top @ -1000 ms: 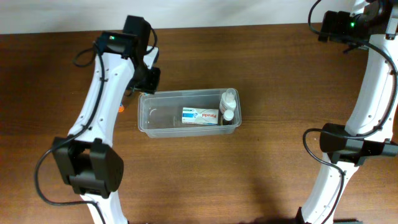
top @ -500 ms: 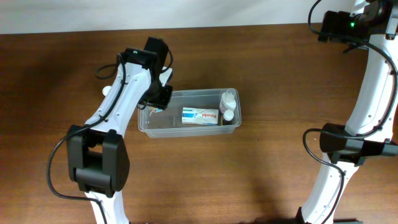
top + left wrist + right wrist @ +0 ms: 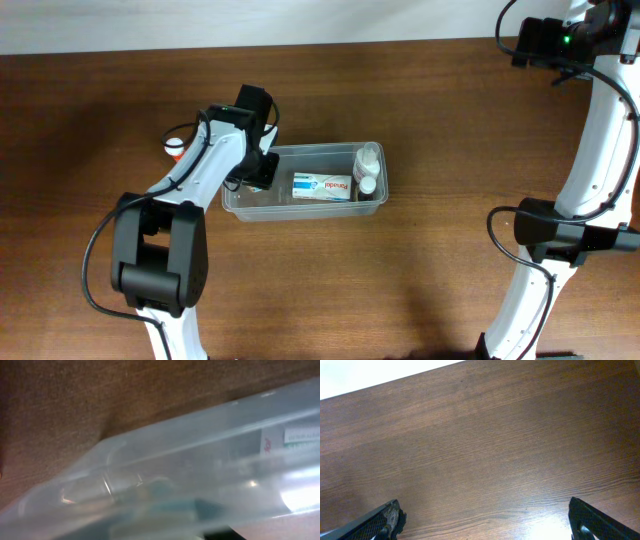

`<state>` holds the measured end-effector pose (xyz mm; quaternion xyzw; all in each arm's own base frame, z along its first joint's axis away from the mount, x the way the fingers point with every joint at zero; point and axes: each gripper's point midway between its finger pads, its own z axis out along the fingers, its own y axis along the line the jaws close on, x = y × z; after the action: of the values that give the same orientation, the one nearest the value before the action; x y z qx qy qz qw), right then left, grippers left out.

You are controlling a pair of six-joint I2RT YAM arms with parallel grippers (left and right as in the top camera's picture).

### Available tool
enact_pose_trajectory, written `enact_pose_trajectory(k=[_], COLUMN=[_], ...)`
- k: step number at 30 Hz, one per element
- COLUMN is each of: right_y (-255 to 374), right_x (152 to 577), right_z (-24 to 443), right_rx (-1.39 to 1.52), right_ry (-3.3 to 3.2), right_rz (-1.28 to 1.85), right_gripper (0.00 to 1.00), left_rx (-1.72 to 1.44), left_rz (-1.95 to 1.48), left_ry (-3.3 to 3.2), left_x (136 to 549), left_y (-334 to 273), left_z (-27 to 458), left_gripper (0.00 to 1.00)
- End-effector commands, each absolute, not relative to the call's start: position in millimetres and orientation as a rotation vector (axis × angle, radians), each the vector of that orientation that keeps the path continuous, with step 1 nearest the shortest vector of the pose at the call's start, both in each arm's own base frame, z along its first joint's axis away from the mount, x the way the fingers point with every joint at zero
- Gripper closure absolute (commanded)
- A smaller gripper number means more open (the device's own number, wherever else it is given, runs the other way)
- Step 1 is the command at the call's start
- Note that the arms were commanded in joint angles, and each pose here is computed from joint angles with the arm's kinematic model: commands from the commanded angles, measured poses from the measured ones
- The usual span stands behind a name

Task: Pack container
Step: 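Carry the amber bottle with the left gripper into the container's left end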

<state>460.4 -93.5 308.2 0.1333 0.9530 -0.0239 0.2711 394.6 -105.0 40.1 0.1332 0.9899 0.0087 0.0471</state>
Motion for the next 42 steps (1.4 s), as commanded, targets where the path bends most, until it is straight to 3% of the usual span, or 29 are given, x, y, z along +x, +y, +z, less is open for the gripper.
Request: enact_pose_trajectory(k=[1, 13, 14, 19, 29, 42], right_y=[-93.4, -93.4, -93.4, -93.4, -93.4, -93.4], right_x=[457.7, 457.7, 457.7, 457.7, 457.7, 457.7], right_z=[311.0, 311.0, 311.0, 311.0, 311.0, 311.0], right_rx=[0.37, 0.37, 0.37, 0.37, 0.37, 0.37], right_ry=[2.563, 2.563, 2.562, 2.563, 2.562, 2.562], right_rz=[-0.056, -0.056, -0.056, -0.056, -0.056, -0.056], right_gripper=[0.02, 0.02, 0.02, 0.02, 0.02, 0.02], left_rx=[0.387, 0.381, 0.381, 0.381, 0.38, 0.366], left_rz=[0.014, 0.05, 0.052, 0.053, 0.046, -0.025], left_ry=[3.017, 2.99, 2.99, 2.99, 2.987, 2.852], left_x=[394.0, 400.0, 400.1, 400.1, 400.8, 426.1], left_y=[-105.5, -102.2, -102.0, -101.8, -102.8, -115.3], left_z=[34.0, 31.8, 31.8, 31.8, 34.3, 117.5], left_gripper=[0.57, 0.57, 0.5, 0.4, 0.35, 0.34])
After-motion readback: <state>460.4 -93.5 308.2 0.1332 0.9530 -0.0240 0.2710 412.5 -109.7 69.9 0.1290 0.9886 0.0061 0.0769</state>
